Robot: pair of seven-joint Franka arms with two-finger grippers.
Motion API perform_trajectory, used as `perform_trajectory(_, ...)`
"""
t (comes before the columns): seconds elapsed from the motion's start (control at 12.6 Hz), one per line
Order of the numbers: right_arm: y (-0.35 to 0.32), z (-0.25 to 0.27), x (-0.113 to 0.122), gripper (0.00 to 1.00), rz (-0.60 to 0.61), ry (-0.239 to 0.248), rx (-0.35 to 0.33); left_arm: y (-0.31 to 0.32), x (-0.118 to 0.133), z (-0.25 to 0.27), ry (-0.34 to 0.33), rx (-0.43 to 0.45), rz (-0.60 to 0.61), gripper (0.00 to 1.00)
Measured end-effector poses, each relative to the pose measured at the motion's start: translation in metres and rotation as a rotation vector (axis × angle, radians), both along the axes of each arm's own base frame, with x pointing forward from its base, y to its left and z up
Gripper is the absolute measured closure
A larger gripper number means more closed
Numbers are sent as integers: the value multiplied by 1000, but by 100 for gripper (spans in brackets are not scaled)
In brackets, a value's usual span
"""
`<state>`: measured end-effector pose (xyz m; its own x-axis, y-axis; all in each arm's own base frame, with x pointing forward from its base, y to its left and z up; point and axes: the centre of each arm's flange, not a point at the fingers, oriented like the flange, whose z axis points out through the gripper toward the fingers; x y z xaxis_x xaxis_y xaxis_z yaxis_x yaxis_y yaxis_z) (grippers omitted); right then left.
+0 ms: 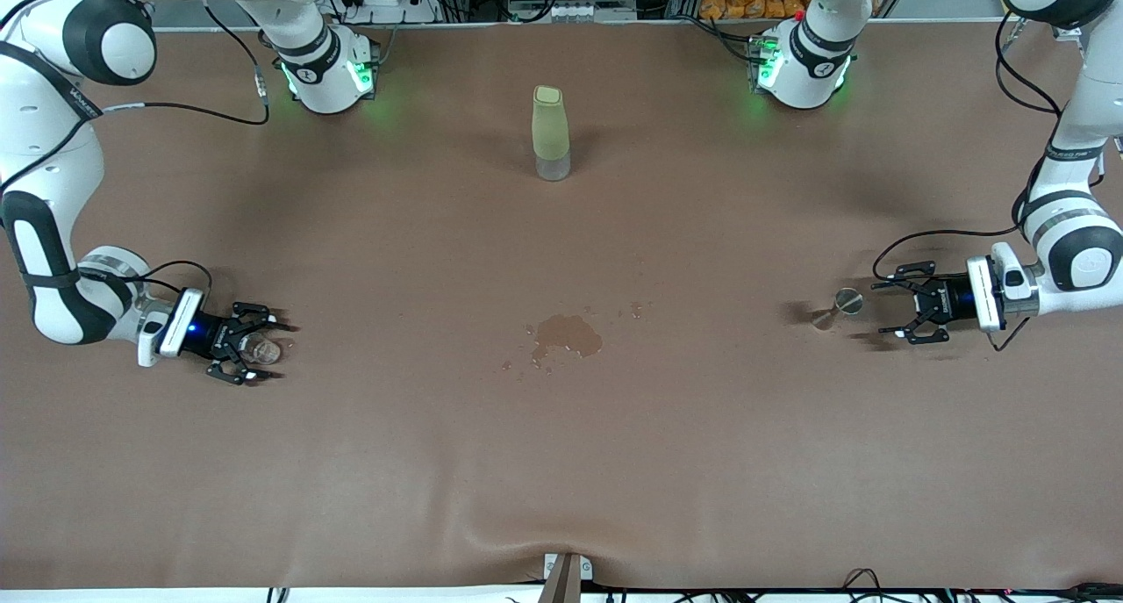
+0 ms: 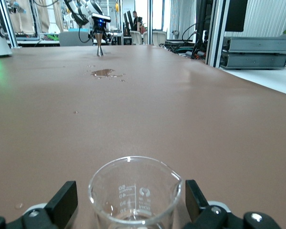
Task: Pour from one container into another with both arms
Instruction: 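Close the right gripper on the beaker while the left gripper grips the jigger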
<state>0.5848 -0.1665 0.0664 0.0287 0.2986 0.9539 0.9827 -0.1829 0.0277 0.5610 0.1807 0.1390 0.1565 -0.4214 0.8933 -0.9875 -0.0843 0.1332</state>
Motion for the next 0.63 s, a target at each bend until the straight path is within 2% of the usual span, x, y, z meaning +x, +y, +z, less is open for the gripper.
perform_trajectory(0.16, 3, -3, -1, 0, 1, 2, 19, -15, 6, -8, -101, -36, -10, 20)
perform_trajectory(0.32, 5, -7, -2, 0, -5, 5, 32, -28, 7, -25, -172, -69, -20, 20)
perform_trajectory(0.63, 1, -8, -4, 0, -10, 4, 30, -34, 8, -30, -217, -82, -34, 22)
